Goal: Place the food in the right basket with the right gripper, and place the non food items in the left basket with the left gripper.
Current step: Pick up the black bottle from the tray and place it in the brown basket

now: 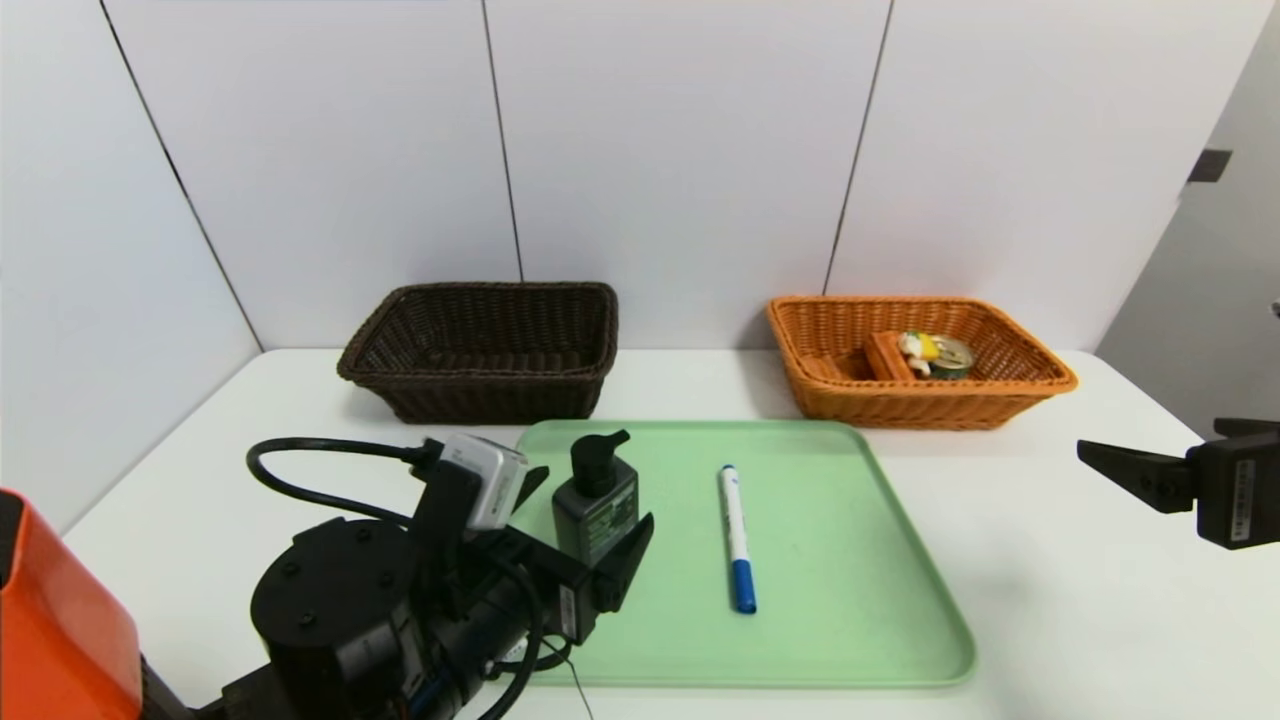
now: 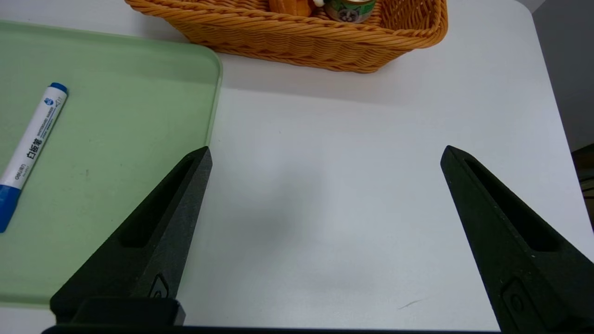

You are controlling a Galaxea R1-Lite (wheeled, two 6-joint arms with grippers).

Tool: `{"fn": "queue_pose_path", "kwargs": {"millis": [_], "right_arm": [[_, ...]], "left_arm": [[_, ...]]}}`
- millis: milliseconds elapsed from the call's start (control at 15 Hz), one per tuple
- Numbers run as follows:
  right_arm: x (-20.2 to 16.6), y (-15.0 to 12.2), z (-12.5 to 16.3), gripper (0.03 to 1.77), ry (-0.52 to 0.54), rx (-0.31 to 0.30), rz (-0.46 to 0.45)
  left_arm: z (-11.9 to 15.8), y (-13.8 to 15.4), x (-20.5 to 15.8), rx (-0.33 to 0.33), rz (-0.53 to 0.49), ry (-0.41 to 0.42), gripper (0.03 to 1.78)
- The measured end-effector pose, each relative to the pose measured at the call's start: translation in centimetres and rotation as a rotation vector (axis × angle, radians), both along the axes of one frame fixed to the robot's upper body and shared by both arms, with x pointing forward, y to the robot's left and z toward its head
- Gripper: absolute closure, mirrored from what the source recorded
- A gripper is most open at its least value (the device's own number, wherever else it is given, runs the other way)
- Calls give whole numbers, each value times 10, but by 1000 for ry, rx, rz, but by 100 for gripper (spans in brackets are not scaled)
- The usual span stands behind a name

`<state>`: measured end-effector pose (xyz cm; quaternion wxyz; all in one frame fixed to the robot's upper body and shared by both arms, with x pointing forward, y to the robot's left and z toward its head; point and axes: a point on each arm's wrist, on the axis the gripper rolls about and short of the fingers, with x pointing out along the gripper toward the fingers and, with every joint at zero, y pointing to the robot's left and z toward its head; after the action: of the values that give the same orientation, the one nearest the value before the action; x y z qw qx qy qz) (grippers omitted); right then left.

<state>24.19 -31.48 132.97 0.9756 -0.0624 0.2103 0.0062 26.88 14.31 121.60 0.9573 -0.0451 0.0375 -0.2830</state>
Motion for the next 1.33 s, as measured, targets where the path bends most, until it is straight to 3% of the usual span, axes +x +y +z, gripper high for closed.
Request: {"fn": "queue_pose_path", "kwargs": {"millis": [667,933,1200,1333], "right_arm": [[0,0,-1,10,5,1,-3],[-1,-1,-4,10,13,-1,-4],[-1,-1,-4,10,15,-1,-7],[-1,-1,-6,10,20,-3,-9]], "left_arm": [[-13,-18,18,5,43,17,12],[-14,-17,18,14,47,16,76],[-14,-16,18,15,63,17,120],[-10,-16,17,6,58,9,120]]}}
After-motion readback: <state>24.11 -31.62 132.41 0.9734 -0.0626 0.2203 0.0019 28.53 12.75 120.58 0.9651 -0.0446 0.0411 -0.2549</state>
